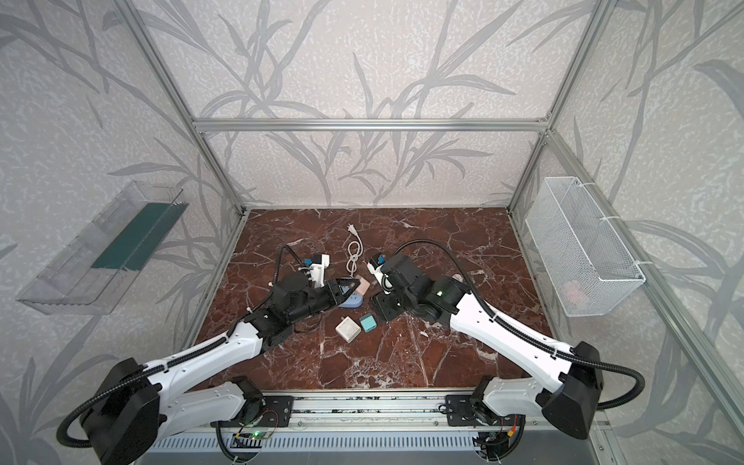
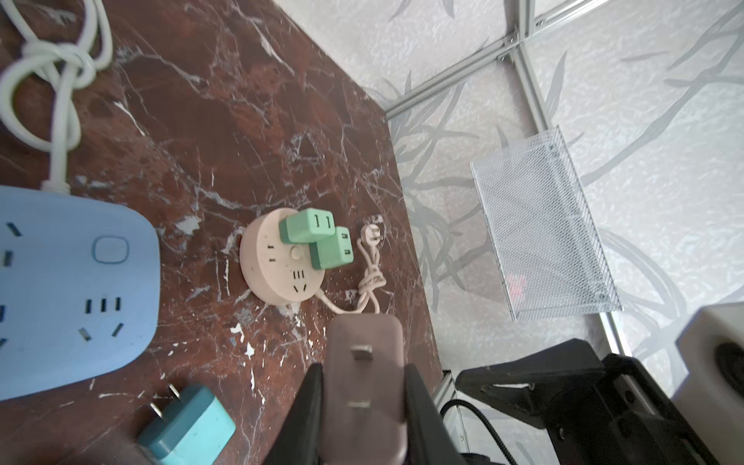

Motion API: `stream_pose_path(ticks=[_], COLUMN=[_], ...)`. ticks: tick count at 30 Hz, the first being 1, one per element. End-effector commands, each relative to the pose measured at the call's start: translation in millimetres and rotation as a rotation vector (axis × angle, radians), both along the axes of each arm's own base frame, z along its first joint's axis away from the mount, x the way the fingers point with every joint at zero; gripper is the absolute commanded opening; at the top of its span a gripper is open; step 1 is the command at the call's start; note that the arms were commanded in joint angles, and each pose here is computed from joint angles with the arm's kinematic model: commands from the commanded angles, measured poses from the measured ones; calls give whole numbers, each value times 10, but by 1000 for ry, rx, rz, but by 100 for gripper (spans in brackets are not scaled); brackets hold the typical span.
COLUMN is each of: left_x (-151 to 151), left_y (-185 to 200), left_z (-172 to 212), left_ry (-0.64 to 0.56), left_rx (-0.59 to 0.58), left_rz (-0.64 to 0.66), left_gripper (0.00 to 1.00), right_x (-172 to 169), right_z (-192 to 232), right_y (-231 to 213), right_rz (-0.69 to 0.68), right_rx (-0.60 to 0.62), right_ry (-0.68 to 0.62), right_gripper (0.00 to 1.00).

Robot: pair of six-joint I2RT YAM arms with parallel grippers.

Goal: Insert the plug

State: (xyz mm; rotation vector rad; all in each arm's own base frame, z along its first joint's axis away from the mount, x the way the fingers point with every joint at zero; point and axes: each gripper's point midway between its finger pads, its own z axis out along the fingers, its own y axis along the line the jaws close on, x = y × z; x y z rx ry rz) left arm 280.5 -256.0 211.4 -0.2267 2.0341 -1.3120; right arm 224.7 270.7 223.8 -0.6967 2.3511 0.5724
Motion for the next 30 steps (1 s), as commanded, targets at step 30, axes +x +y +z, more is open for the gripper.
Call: stream_pose_path(ticks=[30], left_x=[248], left_y=[-28], left_z=[746], left_ry=[-119], left_rx=[-514], left_rz=[71], left_gripper=[0], right_x=[597], right_z=[656], right_y=[258], right_rz=[-147], right_rx=[945], right_ry=[284], right_gripper=[50])
